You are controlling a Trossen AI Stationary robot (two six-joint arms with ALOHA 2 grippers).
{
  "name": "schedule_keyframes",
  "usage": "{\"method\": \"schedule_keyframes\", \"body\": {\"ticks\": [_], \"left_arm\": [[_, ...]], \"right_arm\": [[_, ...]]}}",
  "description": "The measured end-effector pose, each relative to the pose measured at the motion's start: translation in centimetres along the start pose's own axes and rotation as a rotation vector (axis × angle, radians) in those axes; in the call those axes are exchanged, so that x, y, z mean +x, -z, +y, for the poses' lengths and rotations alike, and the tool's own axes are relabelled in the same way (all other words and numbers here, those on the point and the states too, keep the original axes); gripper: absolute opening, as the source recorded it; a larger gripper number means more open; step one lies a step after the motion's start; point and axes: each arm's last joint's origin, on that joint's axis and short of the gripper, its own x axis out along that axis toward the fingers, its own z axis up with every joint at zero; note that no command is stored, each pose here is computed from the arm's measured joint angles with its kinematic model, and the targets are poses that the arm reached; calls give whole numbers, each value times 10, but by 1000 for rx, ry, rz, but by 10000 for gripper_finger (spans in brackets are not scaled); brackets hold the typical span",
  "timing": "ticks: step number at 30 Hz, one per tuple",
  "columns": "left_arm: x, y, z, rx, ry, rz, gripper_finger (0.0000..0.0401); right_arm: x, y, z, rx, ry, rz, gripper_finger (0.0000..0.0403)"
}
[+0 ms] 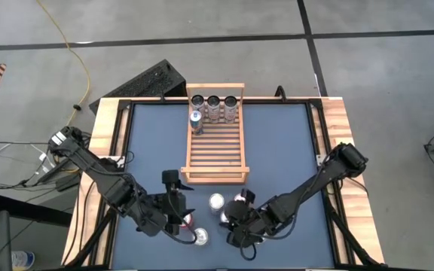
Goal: Place canned beverage on shelf
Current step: Put the left blue soda can on the shelf aligned with the other blue soda can
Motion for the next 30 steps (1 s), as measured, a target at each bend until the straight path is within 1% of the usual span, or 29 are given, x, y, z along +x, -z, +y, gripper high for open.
{"method": "schedule_keyframes", "body": {"ticks": [6,11,15,21,26,30], "left_arm": [[-3,1,-4,11,11,0,286],[-7,4,-8,47,14,6,286],[-8,5,-9,46,3,3,286],[-8,5,-9,65,-17,-3,286],[-11,3,-3,90,-27,-15,286],[-10,0,4,68,-54,-21,286]], "right_arm": [[-22,-26,7,-41,4,-50,181],[-39,-43,10,-83,7,-74,181],[-51,-55,9,-124,13,-79,181],[-67,-76,-4,-124,63,-52,181],[-67,-90,-18,-148,105,-42,181],[-66,-102,-25,-143,109,-56,181]]}}
